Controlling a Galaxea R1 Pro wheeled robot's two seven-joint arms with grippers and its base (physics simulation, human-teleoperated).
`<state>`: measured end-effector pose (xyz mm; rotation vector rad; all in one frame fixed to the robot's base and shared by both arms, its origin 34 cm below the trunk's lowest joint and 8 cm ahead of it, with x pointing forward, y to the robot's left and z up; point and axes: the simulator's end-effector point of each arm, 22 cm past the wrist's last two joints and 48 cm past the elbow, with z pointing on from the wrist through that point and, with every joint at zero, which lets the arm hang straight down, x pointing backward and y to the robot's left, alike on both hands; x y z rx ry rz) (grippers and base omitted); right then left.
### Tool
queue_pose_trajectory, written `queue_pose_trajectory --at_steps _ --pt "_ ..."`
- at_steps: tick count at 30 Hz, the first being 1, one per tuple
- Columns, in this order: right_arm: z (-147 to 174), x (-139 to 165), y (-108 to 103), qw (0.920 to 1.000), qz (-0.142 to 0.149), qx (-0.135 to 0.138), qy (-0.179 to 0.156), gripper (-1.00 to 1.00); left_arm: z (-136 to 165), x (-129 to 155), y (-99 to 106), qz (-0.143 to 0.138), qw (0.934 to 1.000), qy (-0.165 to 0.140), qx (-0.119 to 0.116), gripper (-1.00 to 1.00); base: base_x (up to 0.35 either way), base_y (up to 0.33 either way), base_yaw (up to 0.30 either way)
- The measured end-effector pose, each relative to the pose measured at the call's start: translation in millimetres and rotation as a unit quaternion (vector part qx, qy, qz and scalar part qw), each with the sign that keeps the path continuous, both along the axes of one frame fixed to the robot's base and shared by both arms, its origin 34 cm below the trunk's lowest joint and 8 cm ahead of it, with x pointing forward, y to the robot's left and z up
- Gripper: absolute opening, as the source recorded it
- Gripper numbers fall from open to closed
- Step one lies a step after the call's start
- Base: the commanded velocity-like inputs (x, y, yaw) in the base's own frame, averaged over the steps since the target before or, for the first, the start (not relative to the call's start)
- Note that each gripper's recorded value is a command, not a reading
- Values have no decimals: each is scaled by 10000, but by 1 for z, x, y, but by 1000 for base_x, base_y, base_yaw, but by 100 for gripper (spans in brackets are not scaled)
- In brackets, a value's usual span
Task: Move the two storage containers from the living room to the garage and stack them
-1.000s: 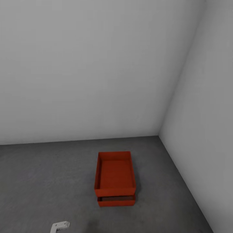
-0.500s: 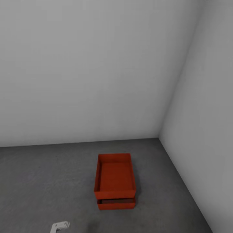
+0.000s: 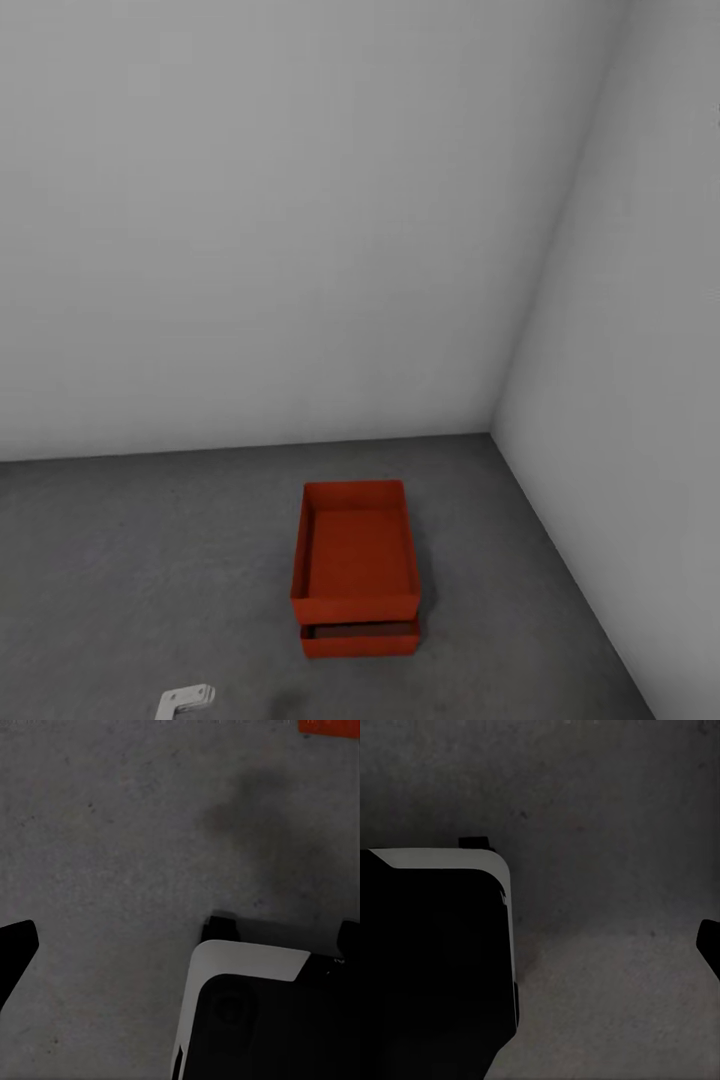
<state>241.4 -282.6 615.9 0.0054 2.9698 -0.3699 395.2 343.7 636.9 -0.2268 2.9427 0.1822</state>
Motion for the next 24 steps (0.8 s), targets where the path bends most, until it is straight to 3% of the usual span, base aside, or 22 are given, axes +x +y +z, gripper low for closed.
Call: queue_pose_trajectory --at_steps 24 --pt "3 8 -1 9999 4 -7 -104 100 4 0 0 -6 10000 -44 -4 100 0 0 0"
